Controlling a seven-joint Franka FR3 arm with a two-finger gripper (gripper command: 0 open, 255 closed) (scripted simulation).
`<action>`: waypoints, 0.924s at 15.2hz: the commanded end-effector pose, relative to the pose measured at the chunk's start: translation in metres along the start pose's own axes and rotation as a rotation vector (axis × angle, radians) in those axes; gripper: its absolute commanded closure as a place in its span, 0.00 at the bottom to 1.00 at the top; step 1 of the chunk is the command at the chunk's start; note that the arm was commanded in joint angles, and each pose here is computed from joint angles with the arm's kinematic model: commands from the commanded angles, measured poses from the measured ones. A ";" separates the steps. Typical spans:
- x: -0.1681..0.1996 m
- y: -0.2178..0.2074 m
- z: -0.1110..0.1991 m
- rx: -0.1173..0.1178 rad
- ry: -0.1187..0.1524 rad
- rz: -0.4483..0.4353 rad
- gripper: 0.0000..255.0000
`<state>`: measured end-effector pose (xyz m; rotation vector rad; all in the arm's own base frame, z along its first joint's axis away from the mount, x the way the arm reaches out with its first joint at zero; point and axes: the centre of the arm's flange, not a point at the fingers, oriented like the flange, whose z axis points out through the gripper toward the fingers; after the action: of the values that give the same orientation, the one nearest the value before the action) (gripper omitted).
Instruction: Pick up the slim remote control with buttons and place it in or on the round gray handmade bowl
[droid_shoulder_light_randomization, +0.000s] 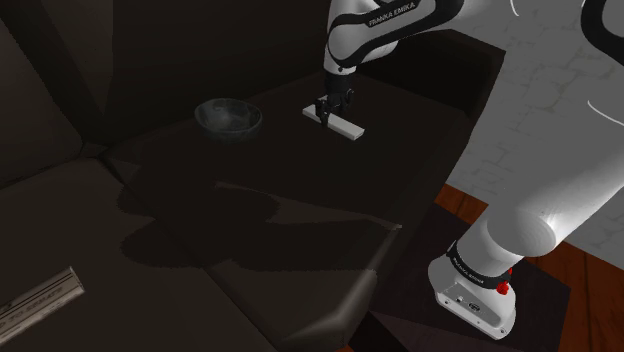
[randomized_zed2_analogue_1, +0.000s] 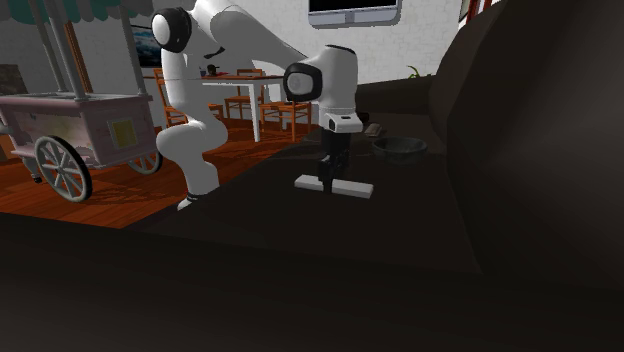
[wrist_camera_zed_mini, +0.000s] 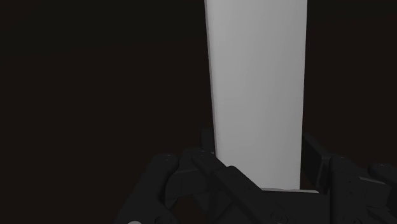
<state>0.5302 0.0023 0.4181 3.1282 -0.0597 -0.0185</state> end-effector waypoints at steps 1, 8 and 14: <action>0.000 0.001 0.001 -0.001 -0.002 0.002 1.00; -0.001 0.001 -0.030 -0.001 -0.002 0.002 1.00; -0.001 0.002 -0.062 -0.001 -0.002 0.002 1.00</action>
<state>0.5307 0.0024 0.4753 3.1273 -0.0624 -0.0220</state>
